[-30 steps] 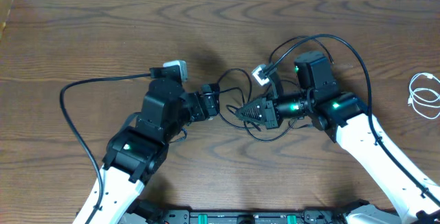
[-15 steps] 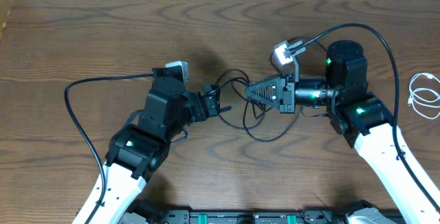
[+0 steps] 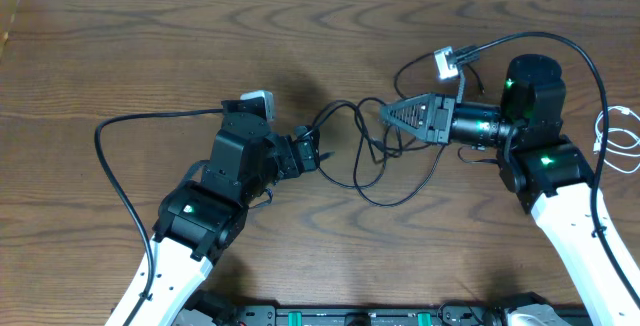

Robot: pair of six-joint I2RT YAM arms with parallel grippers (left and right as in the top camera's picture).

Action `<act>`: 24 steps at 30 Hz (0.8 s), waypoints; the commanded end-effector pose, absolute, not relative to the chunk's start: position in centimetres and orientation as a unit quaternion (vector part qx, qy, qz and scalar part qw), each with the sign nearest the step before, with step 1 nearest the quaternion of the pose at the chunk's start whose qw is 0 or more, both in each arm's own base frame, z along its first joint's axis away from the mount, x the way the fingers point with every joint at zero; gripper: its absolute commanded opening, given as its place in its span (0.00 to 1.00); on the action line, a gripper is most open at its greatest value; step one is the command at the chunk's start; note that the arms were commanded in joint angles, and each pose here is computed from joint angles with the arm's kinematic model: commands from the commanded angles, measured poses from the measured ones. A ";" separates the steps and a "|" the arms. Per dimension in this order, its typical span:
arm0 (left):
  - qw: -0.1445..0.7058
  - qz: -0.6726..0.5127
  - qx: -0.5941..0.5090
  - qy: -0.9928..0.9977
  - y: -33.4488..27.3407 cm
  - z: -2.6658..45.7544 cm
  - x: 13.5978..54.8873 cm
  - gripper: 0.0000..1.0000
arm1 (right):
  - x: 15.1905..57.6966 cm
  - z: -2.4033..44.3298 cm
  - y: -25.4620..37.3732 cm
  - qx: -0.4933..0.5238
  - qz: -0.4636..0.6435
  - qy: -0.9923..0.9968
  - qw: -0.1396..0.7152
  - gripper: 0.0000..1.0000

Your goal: Untangle cables

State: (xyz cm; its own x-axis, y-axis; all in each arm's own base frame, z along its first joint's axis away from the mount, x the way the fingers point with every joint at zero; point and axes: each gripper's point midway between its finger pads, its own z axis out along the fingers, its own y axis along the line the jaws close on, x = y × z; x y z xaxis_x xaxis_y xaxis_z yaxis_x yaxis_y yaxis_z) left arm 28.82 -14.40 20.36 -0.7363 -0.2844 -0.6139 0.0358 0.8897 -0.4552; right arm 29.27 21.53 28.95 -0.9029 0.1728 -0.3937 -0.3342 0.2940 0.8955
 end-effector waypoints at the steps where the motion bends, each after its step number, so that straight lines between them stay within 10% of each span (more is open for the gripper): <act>1: 0.358 -0.228 -0.065 0.903 -14.5 20.7 28.8 0.98 | 30.4 29.7 20.8 -0.028 0.573 0.781 0.248 0.01; 24: 0.347 -0.221 -0.066 0.909 -14.7 19.7 29.3 0.98 | 24.2 33.4 21.4 -0.100 0.629 0.747 0.190 0.01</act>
